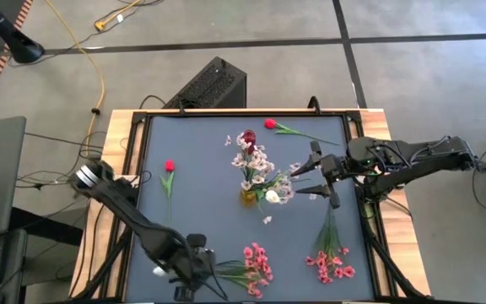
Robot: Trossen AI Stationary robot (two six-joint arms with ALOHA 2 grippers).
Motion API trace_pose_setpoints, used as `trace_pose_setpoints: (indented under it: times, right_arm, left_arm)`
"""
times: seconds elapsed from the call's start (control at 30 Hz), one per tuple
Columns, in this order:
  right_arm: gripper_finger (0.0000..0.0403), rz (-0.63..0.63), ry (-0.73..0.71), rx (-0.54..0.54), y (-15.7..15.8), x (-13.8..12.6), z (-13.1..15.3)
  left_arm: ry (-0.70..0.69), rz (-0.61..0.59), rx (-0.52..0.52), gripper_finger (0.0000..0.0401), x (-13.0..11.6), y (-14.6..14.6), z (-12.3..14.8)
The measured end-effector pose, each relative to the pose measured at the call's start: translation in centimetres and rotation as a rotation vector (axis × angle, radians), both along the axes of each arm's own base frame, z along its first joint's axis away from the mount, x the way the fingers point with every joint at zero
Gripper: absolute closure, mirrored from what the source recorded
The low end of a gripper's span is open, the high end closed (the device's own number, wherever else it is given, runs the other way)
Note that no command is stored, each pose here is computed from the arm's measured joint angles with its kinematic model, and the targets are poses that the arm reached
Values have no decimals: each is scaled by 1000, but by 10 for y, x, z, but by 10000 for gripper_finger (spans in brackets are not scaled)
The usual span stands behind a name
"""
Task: Sort flowers into vase by color
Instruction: Put the white flower into the yellow flower vase
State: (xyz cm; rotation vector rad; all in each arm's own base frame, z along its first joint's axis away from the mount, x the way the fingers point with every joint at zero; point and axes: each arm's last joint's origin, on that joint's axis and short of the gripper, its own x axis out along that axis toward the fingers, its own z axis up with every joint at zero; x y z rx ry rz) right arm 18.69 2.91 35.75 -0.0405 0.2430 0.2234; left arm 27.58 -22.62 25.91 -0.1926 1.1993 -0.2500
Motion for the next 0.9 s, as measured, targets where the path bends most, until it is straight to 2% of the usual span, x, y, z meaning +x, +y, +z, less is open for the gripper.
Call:
trace_pose_setpoints:
  times: [0.13,0.37,0.57,0.63,0.73,0.9]
  right_arm:
    - [155,-1,2,7,0,0,0]
    - [155,1,1,2,0,0,0]
    - [155,36,-102,-149,0,-5,24]
    - [155,48,-173,-239,-1,-7,37]
    - [155,-5,-318,-460,-4,-10,57]
    - [155,-120,-484,-980,-14,-8,73]
  left_arm:
    - [-183,122,6,401,-19,21,48]
    - [-555,495,78,401,-49,62,109]
    - [-862,770,95,401,-68,90,151]
    - [-939,840,105,401,-74,102,165]
    - [-1011,930,108,401,-80,125,181]
    - [-1063,974,52,401,-84,178,201]
